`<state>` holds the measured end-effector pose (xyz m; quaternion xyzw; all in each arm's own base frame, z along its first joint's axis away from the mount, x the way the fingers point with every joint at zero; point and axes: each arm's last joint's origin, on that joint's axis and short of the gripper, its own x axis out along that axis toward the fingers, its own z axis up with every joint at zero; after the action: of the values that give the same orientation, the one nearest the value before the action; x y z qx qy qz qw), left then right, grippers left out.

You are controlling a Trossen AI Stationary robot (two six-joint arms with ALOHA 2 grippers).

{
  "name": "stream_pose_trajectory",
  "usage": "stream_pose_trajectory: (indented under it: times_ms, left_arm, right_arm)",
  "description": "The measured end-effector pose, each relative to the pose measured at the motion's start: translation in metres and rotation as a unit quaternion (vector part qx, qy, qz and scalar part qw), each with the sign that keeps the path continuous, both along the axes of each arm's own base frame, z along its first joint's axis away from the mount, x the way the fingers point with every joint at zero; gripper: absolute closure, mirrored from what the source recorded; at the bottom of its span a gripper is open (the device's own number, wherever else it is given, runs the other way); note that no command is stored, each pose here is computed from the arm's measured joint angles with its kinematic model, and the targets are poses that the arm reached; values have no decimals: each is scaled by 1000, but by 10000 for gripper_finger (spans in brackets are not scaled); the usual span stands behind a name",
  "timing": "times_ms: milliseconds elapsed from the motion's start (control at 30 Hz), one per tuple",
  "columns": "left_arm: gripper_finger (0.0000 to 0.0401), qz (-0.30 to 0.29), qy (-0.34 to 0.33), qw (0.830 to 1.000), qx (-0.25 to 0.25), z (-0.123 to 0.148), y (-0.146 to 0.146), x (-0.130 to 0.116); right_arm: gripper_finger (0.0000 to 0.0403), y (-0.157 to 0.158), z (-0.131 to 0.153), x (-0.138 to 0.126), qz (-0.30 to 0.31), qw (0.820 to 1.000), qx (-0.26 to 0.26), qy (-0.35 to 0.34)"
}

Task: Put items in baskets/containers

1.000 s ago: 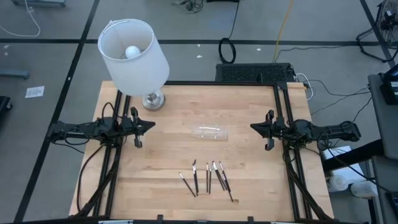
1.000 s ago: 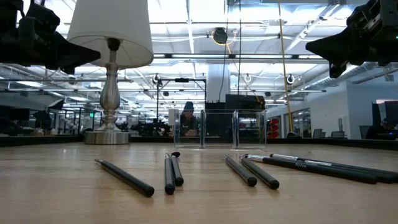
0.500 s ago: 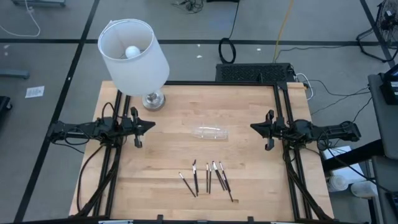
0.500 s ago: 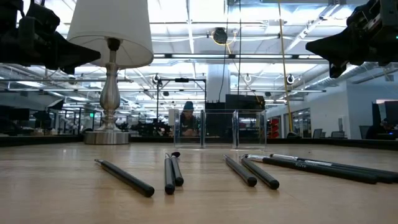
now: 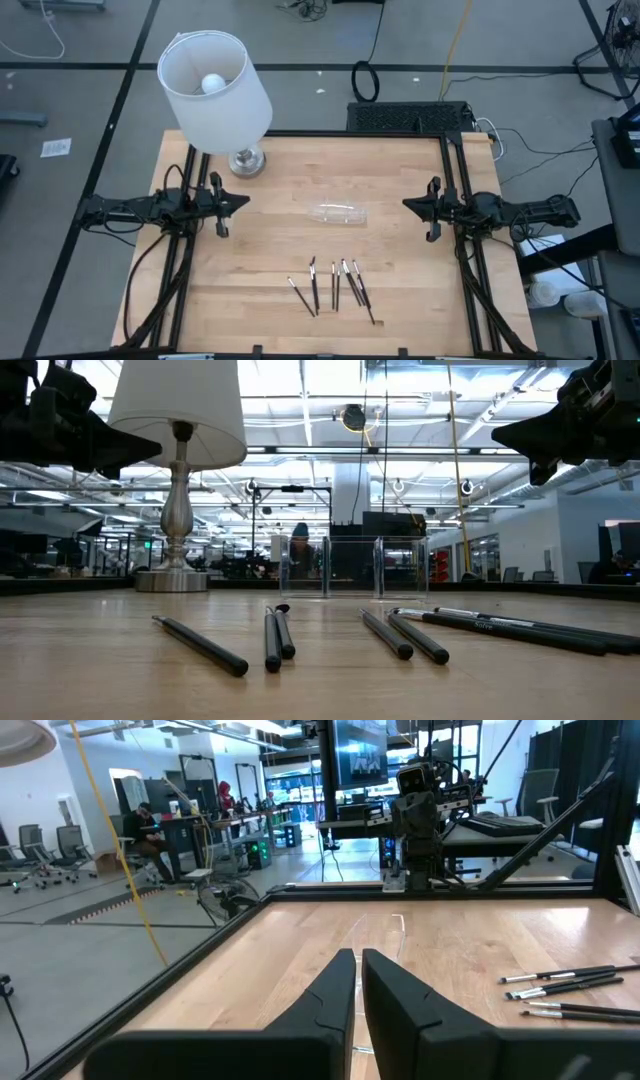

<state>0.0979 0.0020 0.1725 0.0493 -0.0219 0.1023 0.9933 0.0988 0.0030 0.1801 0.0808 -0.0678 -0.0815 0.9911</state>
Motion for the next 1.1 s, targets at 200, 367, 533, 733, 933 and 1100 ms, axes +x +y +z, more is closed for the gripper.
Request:
stream_pose_trajectory:
  times_ms: [200,367,533,733,933,1100]
  left_arm:
    - [370,0,0,1000,0,0,0,0]
    - [370,0,-11,1000,-1,2,0,0]
    - [370,0,-52,999,-3,10,0,-1]
    - [370,0,-60,998,-3,11,0,-1]
    - [370,-2,-79,997,-21,14,0,-2]
    - [370,-3,-111,994,-21,20,0,-3]
  right_arm:
    - [403,0,0,0,0,1000,0,0]
    - [403,0,0,0,0,1000,0,0]
    - [403,0,0,0,0,1000,3,-2]
    - [403,0,0,0,0,1000,4,-2]
    - [403,0,4,-1,-1,1000,0,-20]
    - [403,0,5,-1,3,999,20,-27]
